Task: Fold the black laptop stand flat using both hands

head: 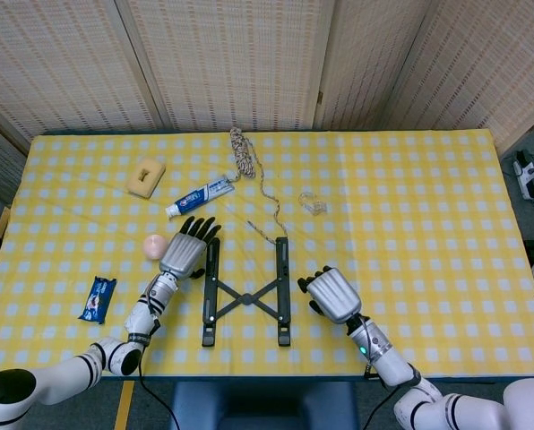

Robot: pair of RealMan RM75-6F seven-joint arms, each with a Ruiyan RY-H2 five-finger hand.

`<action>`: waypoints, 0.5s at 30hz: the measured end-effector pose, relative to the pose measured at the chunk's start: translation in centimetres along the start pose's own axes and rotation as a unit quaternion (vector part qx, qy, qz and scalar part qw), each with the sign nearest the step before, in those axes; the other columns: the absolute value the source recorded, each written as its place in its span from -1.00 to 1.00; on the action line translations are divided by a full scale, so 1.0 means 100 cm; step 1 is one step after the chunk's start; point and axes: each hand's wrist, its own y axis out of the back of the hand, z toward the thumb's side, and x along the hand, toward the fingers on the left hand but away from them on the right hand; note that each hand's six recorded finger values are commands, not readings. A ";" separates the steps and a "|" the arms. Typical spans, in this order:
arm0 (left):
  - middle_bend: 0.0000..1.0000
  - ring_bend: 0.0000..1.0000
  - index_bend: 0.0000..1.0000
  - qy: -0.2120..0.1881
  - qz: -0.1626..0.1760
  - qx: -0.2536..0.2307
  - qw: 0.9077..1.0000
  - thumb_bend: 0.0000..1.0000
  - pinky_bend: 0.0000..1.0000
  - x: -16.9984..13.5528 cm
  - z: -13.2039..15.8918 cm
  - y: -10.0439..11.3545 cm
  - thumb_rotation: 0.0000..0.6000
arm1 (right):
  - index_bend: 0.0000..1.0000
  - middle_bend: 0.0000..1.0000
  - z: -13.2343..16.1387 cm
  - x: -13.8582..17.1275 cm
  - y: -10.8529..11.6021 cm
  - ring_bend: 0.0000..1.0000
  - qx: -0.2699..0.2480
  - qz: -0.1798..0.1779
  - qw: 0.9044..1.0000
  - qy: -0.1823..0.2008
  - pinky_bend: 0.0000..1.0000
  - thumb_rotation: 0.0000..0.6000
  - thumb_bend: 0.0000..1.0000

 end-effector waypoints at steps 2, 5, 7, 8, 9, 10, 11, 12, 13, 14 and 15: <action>-1.00 -1.00 -1.00 0.000 -0.002 -0.005 1.000 -0.51 -1.00 0.000 0.001 -0.001 1.00 | 0.10 0.44 0.000 -0.001 -0.003 0.36 0.000 0.002 1.000 0.000 0.22 1.00 -0.46; -1.00 -1.00 -1.00 -0.001 -0.003 -0.010 1.000 -0.51 -1.00 -0.001 0.002 -0.002 1.00 | 0.10 0.44 0.003 -0.005 -0.007 0.36 0.003 0.004 1.000 0.003 0.22 1.00 -0.46; -1.00 -1.00 -1.00 -0.002 -0.004 -0.012 1.000 -0.51 -1.00 -0.001 0.003 -0.002 1.00 | 0.10 0.44 0.007 -0.007 -0.010 0.36 0.005 0.004 1.000 0.006 0.22 1.00 -0.46; -1.00 -1.00 -1.00 -0.003 -0.004 -0.014 1.000 -0.51 -1.00 -0.001 0.004 -0.002 1.00 | 0.10 0.44 0.008 -0.009 -0.011 0.36 0.005 0.004 1.000 0.008 0.22 1.00 -0.46; -1.00 -1.00 -1.00 -0.003 -0.004 -0.015 1.000 -0.51 -1.00 -0.001 0.004 -0.002 1.00 | 0.10 0.44 0.010 -0.010 -0.012 0.36 0.007 0.003 1.000 0.009 0.22 1.00 -0.46; -1.00 -1.00 -1.00 -0.003 -0.004 -0.016 1.000 -0.51 -1.00 -0.001 0.004 -0.002 1.00 | 0.10 0.44 0.011 -0.012 -0.013 0.36 0.008 0.002 1.000 0.010 0.22 1.00 -0.46; -1.00 -1.00 -1.00 -0.003 -0.004 -0.019 1.000 -0.51 -1.00 -0.001 0.004 -0.002 1.00 | 0.10 0.44 0.013 -0.013 -0.014 0.36 0.010 0.001 1.000 0.011 0.22 1.00 -0.46; -1.00 -1.00 -1.00 -0.002 -0.004 -0.021 1.000 -0.51 -1.00 -0.001 0.004 -0.002 1.00 | 0.10 0.44 0.014 -0.015 -0.015 0.36 0.012 0.000 1.000 0.012 0.22 1.00 -0.46; -1.00 -1.00 -1.00 -0.001 -0.004 -0.022 1.000 -0.51 -1.00 -0.001 0.004 -0.002 1.00 | 0.10 0.44 0.015 -0.016 -0.016 0.36 0.013 -0.001 1.000 0.013 0.22 1.00 -0.46; -1.00 -1.00 -1.00 -0.001 -0.005 -0.022 1.000 -0.51 -1.00 -0.001 0.003 -0.002 1.00 | 0.10 0.44 0.015 -0.017 -0.017 0.36 0.014 -0.002 1.000 0.013 0.22 1.00 -0.46; -1.00 -1.00 -1.00 0.000 -0.005 -0.022 1.000 -0.51 -1.00 -0.001 0.003 -0.002 1.00 | 0.10 0.44 0.016 -0.018 -0.017 0.36 0.015 -0.002 1.000 0.013 0.22 1.00 -0.46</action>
